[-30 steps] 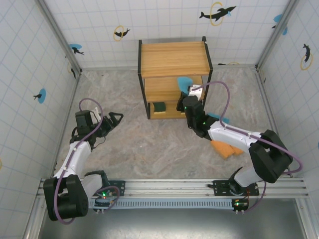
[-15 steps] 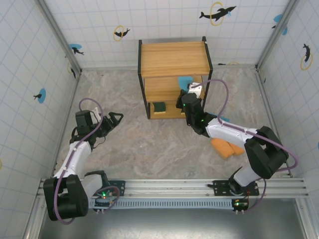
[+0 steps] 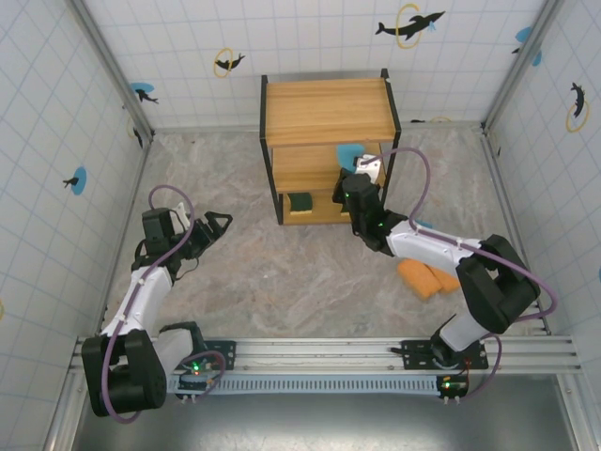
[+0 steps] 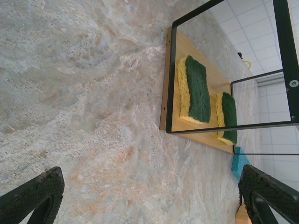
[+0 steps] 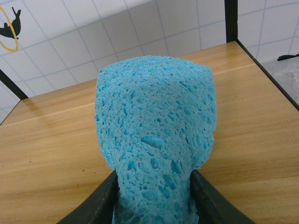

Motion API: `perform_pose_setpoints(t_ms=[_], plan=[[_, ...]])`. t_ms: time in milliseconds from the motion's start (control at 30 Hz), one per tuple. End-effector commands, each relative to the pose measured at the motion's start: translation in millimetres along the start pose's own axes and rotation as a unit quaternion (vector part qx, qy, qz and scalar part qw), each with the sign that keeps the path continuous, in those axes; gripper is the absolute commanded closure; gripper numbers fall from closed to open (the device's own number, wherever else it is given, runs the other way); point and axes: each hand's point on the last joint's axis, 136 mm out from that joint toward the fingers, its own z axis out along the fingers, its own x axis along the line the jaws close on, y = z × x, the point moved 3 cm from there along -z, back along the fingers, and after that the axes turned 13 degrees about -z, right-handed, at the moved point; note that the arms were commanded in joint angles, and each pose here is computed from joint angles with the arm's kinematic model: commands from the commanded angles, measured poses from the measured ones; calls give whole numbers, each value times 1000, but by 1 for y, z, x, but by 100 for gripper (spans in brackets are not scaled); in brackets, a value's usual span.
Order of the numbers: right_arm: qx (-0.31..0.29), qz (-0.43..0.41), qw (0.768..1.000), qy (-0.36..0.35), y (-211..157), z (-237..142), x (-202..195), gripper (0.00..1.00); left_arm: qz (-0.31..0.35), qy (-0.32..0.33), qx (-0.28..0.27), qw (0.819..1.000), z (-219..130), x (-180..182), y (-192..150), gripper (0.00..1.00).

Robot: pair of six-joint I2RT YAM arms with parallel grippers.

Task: Place and organize the cleaning sponges onto the shelf

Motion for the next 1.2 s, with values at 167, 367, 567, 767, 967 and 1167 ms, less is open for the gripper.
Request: perform_pose_setpoints(t_ms=[167, 367, 567, 767, 967, 1167], plan=[[2, -2, 1000, -4, 4, 3, -4, 54, 14, -5, 1, 1000, -2, -4, 1, 2], [9, -6, 1000, -1, 0, 3, -4, 49, 14, -6, 1, 1000, -3, -5, 1, 2], [11, -6, 1000, -1, -1, 3, -4, 45, 16, -6, 1, 1000, -3, -6, 2, 2], [12, -8, 1000, 1, -1, 3, -3, 40, 16, -6, 0, 1000, -3, -6, 2, 2], [13, -13, 1000, 0, 1, 2, -3, 36, 16, -5, 1, 1000, -3, -6, 2, 3], [12, -18, 1000, 0, 4, -1, -4, 35, 17, -6, 1, 1000, -3, -6, 2, 2]])
